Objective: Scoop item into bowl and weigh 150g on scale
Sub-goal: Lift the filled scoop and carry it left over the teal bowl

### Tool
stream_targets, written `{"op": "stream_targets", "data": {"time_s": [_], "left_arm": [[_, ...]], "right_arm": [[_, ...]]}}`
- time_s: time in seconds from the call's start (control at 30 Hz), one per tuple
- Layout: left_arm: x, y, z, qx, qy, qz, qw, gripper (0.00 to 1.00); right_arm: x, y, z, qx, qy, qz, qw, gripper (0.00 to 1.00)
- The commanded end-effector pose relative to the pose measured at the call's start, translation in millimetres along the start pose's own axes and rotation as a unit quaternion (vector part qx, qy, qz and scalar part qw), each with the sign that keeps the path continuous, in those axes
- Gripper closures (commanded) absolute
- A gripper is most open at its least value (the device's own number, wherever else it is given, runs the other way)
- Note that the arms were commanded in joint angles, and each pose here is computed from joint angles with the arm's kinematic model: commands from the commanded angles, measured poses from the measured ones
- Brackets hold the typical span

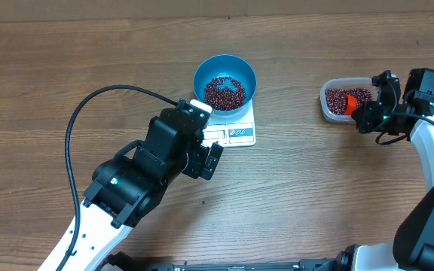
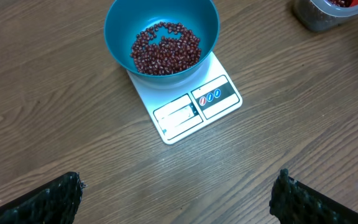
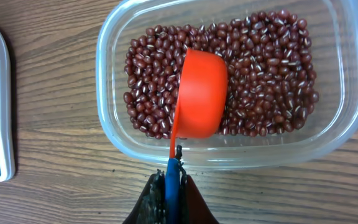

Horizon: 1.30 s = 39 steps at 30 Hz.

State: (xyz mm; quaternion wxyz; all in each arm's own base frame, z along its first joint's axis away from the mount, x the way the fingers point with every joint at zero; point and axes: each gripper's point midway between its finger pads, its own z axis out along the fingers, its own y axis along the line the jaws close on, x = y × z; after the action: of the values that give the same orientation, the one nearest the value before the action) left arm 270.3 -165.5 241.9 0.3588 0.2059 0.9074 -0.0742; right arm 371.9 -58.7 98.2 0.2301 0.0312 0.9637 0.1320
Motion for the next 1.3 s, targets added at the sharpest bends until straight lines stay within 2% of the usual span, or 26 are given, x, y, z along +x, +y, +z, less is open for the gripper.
{"op": "stream_targets", "data": {"time_s": [0.0, 0.17, 0.5, 0.77, 1.1, 1.27], "left_arm": [[-2.7, 3.0, -0.4, -0.006, -0.003, 0.005, 1.0, 0.01], [-2.7, 3.0, -0.4, -0.006, -0.003, 0.005, 1.0, 0.0], [-2.7, 3.0, -0.4, -0.006, -0.003, 0.005, 1.0, 0.01], [-2.7, 3.0, -0.4, -0.006, -0.003, 0.005, 1.0, 0.0], [-2.7, 3.0, -0.4, -0.006, -0.003, 0.005, 1.0, 0.0], [-2.7, 3.0, -0.4, -0.006, -0.003, 0.005, 1.0, 0.0]], "right_arm": [[-4.0, 0.1, 3.6, -0.024, 0.002, 0.024, 0.999, 0.96], [3.9, 7.9, 17.4, -0.069, 0.02, 0.039, 0.997, 0.96], [3.2, 15.5, 16.6, -0.092, 0.018, 0.042, 0.995, 0.96], [-7.0, 2.9, 1.2, -0.138, -0.02, 0.088, 0.986, 0.96], [-9.2, -12.0, -12.5, -0.238, -0.055, 0.158, 0.957, 0.96], [-12.7, -9.8, -18.2, -0.268, -0.068, 0.166, 0.947, 0.96]]}}
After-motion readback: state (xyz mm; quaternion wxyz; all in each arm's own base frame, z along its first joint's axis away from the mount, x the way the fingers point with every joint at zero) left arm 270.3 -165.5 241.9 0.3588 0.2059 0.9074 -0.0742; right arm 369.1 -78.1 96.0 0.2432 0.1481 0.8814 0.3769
